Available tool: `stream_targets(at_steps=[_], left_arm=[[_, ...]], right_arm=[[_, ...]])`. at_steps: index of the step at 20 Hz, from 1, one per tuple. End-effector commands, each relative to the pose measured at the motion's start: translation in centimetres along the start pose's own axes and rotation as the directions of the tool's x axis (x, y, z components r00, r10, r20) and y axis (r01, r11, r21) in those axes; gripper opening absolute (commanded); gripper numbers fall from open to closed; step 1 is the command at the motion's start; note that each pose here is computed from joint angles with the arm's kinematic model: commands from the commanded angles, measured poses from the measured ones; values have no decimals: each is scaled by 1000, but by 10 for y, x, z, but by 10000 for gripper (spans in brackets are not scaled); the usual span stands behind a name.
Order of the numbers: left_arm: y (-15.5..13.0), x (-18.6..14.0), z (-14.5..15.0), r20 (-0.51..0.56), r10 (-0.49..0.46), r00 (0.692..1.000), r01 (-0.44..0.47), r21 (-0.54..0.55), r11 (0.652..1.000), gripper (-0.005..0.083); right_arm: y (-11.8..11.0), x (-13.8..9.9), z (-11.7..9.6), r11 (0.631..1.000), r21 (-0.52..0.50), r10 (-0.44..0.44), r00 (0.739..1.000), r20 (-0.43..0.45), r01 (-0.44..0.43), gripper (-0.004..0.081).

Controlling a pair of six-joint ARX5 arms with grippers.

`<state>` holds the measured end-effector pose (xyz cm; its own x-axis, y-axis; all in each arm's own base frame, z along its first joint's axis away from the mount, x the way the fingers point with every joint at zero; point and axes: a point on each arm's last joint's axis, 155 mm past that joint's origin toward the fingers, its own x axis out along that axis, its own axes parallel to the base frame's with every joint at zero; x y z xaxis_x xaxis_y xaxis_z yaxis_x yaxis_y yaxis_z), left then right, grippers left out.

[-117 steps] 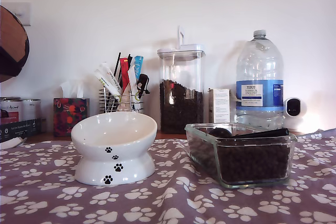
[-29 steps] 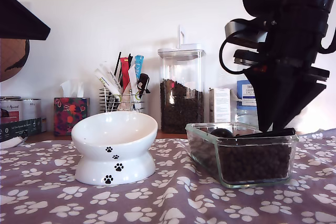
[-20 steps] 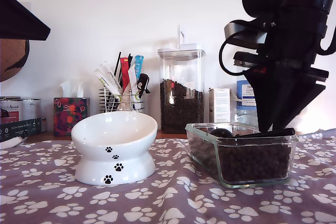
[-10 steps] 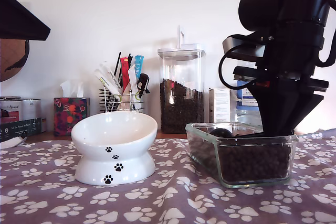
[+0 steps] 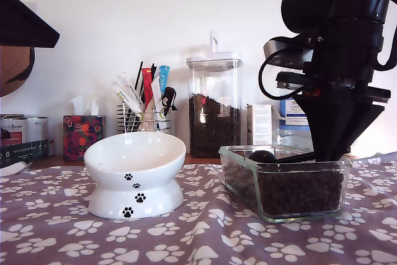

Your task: Measure one spoon of cat food and pour it into the food bowl

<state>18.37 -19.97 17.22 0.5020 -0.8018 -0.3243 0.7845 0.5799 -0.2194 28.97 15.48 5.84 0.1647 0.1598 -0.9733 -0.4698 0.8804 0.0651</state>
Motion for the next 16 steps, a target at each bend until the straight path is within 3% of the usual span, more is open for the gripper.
stream_targets(at_steps=[1,16], left_arm=[[1,2,-7,-14,-2,1000,2,-7,1000,-19],[1,2,-7,-14,-2,1000,2,-7,1000,-19]], right_arm=[[1,-6,9,1000,17,3,1000,28,-3,-13],[0,-22,28,1000,22,-8,994,109,5,-13]])
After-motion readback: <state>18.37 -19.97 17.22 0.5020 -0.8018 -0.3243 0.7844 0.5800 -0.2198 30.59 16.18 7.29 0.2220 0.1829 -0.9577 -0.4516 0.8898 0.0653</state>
